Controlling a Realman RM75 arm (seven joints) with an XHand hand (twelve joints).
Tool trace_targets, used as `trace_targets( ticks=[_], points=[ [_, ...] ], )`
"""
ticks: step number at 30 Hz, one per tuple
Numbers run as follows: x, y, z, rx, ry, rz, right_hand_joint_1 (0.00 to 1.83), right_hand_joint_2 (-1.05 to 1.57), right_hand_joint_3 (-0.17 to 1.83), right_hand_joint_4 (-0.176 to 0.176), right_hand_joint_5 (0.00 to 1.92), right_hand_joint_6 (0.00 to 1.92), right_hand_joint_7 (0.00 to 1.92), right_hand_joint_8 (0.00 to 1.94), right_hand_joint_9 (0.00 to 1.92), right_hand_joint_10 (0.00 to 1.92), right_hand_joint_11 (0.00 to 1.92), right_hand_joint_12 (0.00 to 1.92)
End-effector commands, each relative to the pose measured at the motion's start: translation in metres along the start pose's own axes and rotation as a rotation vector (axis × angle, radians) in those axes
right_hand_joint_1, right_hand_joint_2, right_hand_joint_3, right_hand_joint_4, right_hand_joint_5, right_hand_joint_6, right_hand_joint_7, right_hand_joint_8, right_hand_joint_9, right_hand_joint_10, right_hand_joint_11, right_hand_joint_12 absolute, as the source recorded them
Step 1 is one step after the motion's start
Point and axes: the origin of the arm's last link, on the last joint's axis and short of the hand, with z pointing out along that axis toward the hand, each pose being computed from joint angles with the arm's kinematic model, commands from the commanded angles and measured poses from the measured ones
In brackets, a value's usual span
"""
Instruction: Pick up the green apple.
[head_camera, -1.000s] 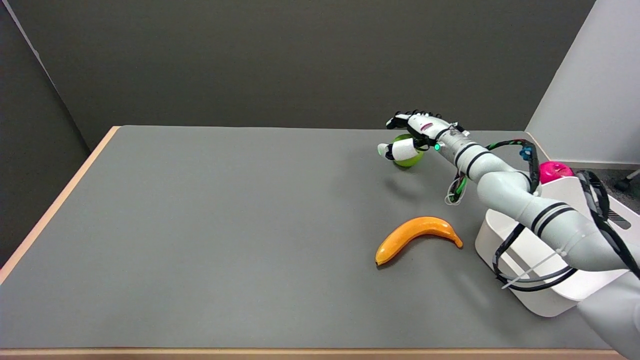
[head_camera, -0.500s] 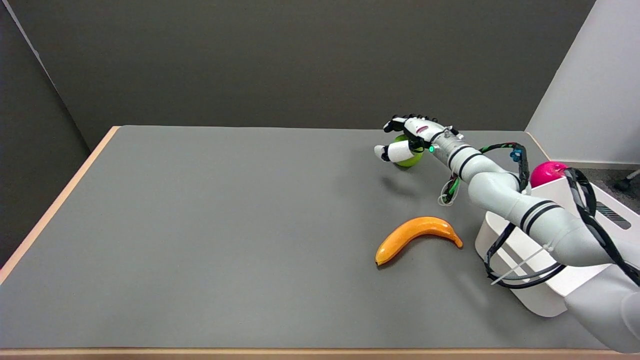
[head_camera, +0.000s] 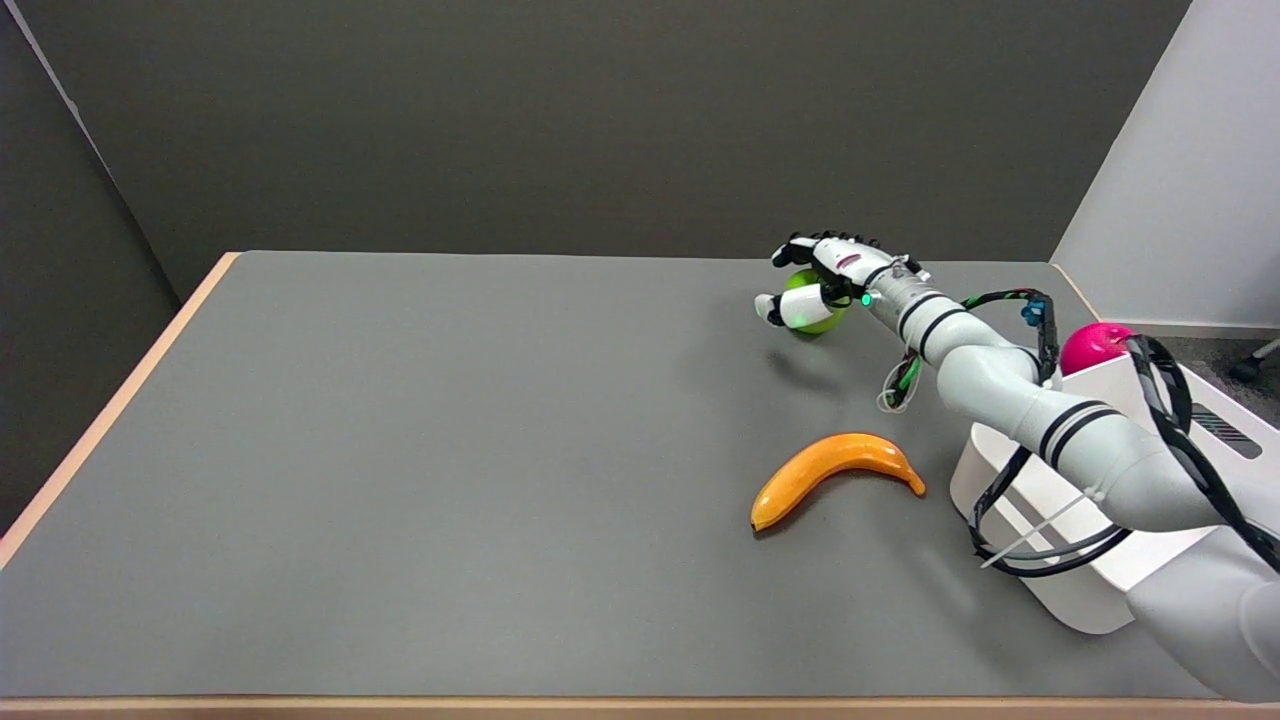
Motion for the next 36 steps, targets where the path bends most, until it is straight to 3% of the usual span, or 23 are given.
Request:
trace_targets(
  ticks=[1, 18, 28, 31, 32, 33, 36],
  points=[
    [0.000, 0.013, -0.004, -0.019, -0.004, -0.010, 0.50, 0.55, 0.96, 0.064, 0.25, 0.55, 0.23, 0.38, 0.07, 0.62, 0.00, 1.04],
    [-0.003, 0.018, -0.008, -0.024, -0.023, -0.035, 0.60, 0.56, 0.97, 0.064, 0.26, 0.56, 0.23, 0.38, 0.07, 0.62, 0.00, 1.05],
    [-0.003, 0.012, -0.009, -0.005, -0.015, -0.052, 0.81, 0.58, 0.97, 0.061, 0.31, 0.60, 0.31, 0.36, 0.18, 0.71, 0.08, 1.26],
    [-0.003, 0.010, -0.009, 0.000, -0.009, -0.069, 0.89, 0.61, 0.97, 0.060, 0.35, 0.66, 0.38, 0.39, 0.27, 0.82, 0.21, 1.39],
    [-0.003, 0.010, -0.009, 0.001, -0.005, -0.074, 0.93, 0.63, 0.97, 0.061, 0.37, 0.72, 0.41, 0.42, 0.31, 0.87, 0.31, 1.51],
    [-0.003, 0.009, -0.009, 0.003, 0.001, -0.084, 0.97, 0.66, 0.97, 0.063, 0.40, 0.79, 0.45, 0.48, 0.37, 0.94, 0.44, 1.65],
    [-0.004, 0.007, -0.009, 0.007, 0.008, -0.101, 1.07, 0.77, 0.94, 0.071, 0.45, 1.02, 0.63, 0.76, 0.56, 1.16, 0.67, 1.82]
  ],
)
